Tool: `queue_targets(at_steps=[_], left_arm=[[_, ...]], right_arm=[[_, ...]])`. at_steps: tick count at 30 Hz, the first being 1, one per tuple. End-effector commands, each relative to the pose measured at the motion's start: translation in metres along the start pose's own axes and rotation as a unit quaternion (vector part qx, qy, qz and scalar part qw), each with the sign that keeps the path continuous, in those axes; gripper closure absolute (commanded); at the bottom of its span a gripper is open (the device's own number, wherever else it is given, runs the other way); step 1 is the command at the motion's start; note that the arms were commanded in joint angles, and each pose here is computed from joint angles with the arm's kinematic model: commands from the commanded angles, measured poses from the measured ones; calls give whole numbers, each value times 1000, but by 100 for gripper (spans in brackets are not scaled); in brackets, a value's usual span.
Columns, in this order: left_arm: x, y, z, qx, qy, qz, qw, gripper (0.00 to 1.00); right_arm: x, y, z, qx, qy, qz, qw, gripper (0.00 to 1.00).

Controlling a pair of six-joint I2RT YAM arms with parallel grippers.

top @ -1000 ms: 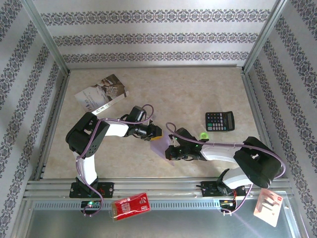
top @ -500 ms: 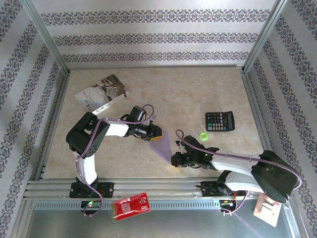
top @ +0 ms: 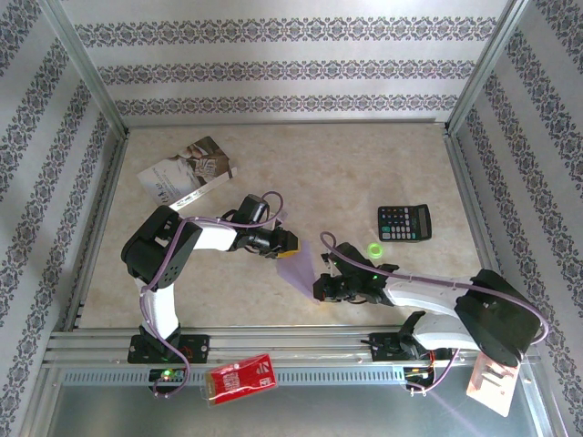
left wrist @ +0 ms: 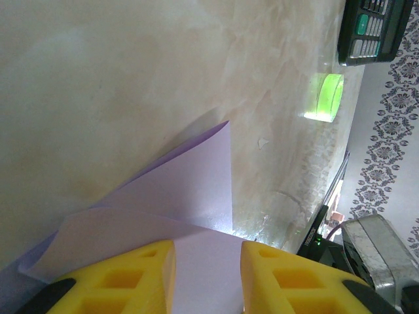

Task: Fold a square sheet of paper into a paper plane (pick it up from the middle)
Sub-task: Fourth fold the wing at the center of the table.

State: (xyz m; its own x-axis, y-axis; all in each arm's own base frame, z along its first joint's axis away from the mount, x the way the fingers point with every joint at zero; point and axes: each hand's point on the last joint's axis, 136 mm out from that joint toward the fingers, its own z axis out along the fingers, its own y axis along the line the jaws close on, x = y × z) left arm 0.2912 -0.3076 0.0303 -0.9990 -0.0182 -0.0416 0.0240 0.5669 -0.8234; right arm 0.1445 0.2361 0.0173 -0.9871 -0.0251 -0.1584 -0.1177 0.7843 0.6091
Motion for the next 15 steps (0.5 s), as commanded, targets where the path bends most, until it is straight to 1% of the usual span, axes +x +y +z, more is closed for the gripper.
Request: queue_targets(at_steps=[1, 9, 10, 15], left_arm=[[16, 68, 7, -104, 10, -50, 993, 68], [12, 61, 7, -99, 7, -48, 994, 68], [9, 57, 6, -95, 5, -46, 994, 68], [-4, 33, 2, -76, -3, -34, 996, 67]], right_arm=[[-6, 2, 0, -2, -2, -8, 1000, 100], [6, -16, 6, 16, 15, 5, 1000, 100], [17, -28, 8, 28, 26, 14, 999, 100], [30, -44, 6, 47, 31, 32, 998, 100]])
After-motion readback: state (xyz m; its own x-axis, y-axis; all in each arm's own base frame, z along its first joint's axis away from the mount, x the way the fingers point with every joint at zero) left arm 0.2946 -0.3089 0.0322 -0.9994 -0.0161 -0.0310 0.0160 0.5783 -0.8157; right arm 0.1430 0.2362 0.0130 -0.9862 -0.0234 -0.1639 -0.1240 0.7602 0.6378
